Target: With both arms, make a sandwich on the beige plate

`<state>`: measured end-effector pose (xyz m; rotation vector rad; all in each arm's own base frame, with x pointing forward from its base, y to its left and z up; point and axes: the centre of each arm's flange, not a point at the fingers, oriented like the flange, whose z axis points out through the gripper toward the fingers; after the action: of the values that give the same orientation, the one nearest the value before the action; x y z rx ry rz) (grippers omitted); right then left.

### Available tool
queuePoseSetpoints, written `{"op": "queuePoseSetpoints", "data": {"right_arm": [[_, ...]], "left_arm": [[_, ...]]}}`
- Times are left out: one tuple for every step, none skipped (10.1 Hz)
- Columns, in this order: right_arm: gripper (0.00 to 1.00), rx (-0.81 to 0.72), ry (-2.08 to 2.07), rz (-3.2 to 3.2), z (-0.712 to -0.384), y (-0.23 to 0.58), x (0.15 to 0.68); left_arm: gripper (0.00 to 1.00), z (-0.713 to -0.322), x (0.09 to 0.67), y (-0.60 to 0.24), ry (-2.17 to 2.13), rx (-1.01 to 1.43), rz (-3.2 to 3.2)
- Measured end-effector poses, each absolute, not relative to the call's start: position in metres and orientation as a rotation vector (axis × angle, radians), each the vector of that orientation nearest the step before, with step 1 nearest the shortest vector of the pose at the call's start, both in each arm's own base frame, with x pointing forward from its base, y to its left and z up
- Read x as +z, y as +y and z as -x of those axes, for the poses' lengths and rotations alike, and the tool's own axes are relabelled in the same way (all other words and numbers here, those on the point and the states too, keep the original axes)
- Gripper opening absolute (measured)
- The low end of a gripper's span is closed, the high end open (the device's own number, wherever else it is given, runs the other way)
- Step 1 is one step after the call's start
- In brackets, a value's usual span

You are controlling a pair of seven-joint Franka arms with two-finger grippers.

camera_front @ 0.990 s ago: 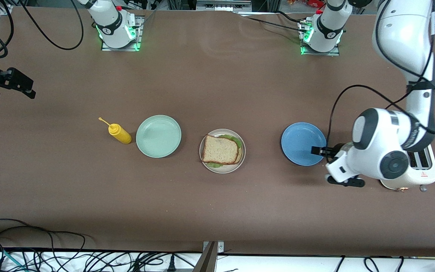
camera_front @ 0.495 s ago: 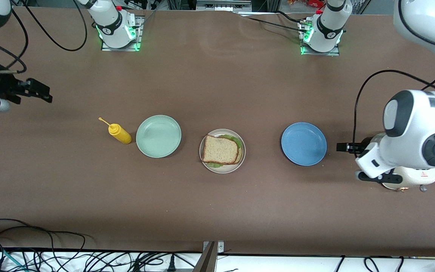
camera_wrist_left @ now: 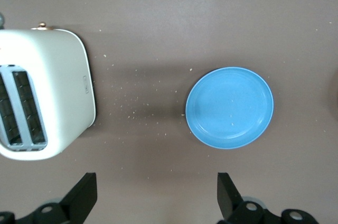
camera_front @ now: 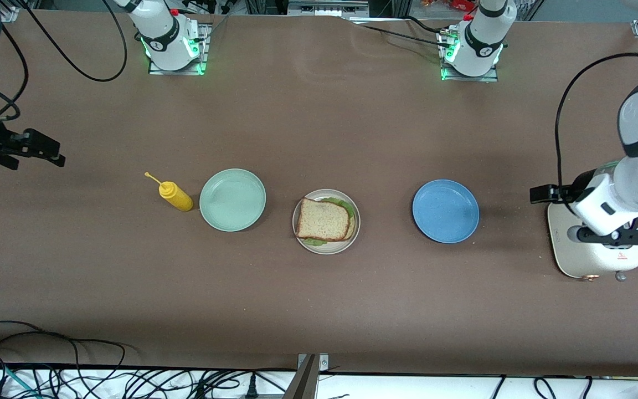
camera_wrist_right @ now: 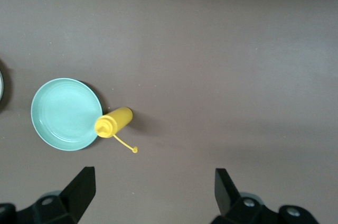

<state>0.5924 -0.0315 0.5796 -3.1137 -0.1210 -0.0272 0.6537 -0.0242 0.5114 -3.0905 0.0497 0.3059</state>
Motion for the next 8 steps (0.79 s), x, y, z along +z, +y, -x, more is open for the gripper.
{"op": "queuePoseSetpoints", "data": {"right_arm": [[1.0, 0.003, -0.128, 3.142, -0.589, -0.037, 0.583], [1.0, 0.03, -0.137, 3.16, -0.587, -0.037, 0.585], [1.0, 0.037, -0.144, 3.162, -0.587, -0.035, 0.585], [1.0, 0.039, -0.15, 3.162, -0.587, -0.033, 0.584], [1.0, 0.04, -0.152, 3.161, -0.587, -0.033, 0.584], [1.0, 0.04, -0.154, 3.161, -0.587, -0.033, 0.584], [1.0, 0.04, -0.157, 3.161, -0.587, -0.032, 0.584], [1.0, 0.04, -0.16, 3.161, -0.587, -0.032, 0.584]], "left_arm": [[1.0, -0.647, 0.521, -0.022, 0.046, 0.3, 3.091], [1.0, -0.639, 0.53, -0.017, 0.034, 0.291, 3.093], [1.0, -0.629, 0.538, -0.011, 0.027, 0.287, 3.097], [1.0, -0.618, 0.547, -0.009, 0.035, 0.284, 3.103], [1.0, -0.606, 0.557, -0.012, 0.048, 0.274, 3.107], [1.0, -0.595, 0.57, -0.017, 0.061, 0.251, 3.109], [1.0, -0.584, 0.584, -0.021, 0.072, 0.234, 3.109], [1.0, -0.574, 0.597, -0.022, 0.075, 0.231, 3.108]]}}
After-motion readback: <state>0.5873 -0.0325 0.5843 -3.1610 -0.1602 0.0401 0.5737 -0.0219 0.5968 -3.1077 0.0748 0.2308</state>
